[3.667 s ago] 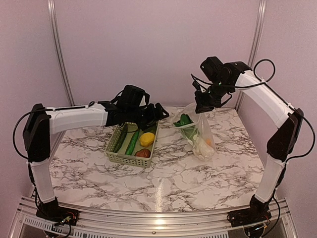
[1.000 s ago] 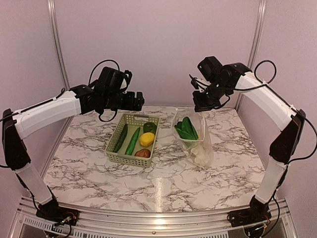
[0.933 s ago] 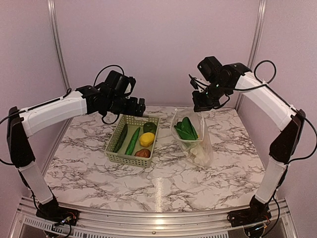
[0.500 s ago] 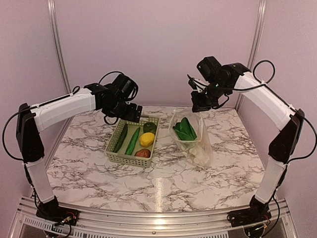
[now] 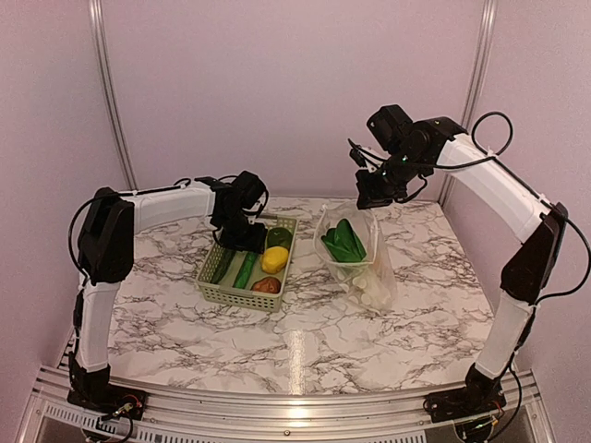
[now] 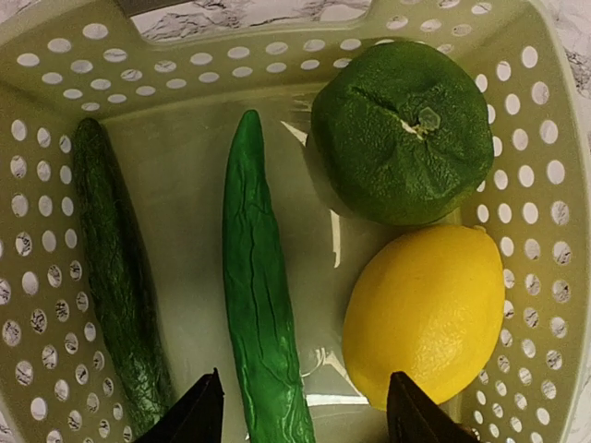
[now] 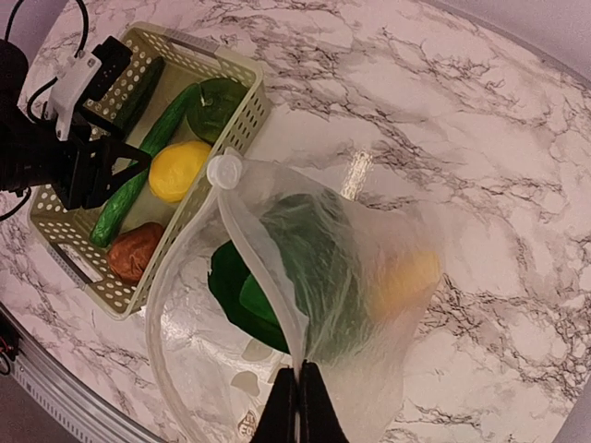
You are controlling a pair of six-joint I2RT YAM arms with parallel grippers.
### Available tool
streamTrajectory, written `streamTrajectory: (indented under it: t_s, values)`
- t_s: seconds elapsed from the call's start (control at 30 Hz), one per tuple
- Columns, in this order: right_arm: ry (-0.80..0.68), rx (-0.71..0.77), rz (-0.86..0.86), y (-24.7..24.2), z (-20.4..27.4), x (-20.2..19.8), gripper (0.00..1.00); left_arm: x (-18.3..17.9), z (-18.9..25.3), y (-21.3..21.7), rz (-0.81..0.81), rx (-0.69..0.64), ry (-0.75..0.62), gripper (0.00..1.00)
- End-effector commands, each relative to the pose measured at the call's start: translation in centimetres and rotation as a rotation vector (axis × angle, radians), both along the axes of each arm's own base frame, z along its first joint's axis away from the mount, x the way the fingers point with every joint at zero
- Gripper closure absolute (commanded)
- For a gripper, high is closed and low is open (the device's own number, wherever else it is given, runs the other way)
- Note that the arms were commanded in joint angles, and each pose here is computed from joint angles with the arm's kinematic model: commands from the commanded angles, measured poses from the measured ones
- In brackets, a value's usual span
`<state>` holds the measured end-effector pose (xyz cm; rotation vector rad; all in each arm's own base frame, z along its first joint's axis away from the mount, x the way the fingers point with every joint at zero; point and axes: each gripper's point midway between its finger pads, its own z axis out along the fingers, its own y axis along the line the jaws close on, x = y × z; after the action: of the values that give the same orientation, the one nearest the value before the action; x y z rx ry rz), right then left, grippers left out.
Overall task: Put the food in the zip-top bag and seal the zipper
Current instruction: Pick up the fake vegetable from the bin.
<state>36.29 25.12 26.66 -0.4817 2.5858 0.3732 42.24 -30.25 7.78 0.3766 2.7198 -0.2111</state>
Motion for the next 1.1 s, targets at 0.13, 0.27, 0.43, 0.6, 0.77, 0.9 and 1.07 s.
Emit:
streamTrajectory:
  t_s: [0.13, 0.27, 0.43, 0.6, 0.77, 0.9, 1.07]
  values:
    - [-0.005, 0.024, 0.025, 1.1, 0.2, 0.3, 1.0, 1.4, -2.4, 0.9, -0.02, 0.079, 0.034, 0.41]
    - [0.002, 0.029, 0.028, 1.2, 0.1, 0.2, 1.0, 2.3, -3.2, 1.8, -0.003, 0.115, 0.026, 0.46]
    - [0.01, 0.029, 0.026, 1.3, -0.2, 0.4, 1.0, 2.5, -4.6, 1.8, -0.012, 0.111, 0.054, 0.5]
    - [0.019, 0.038, 0.028, 1.7, -0.3, 0.7, 1.0, 2.4, -5.6, 1.9, -0.022, 0.108, 0.079, 0.54]
    - [0.023, 0.037, 0.031, 2.0, -0.4, 0.9, 1.0, 2.7, -5.7, 2.2, 0.008, 0.094, 0.087, 0.72]
    - [0.024, 0.037, 0.029, 2.0, -0.4, 0.9, 1.0, 3.7, -2.4, 2.4, 0.054, 0.073, 0.017, 0.81]
    - [0.03, 0.036, 0.026, 1.7, -0.4, 0.9, 1.0, 5.1, 6.5, 1.9, 0.143, -0.07, -0.159, 0.86]
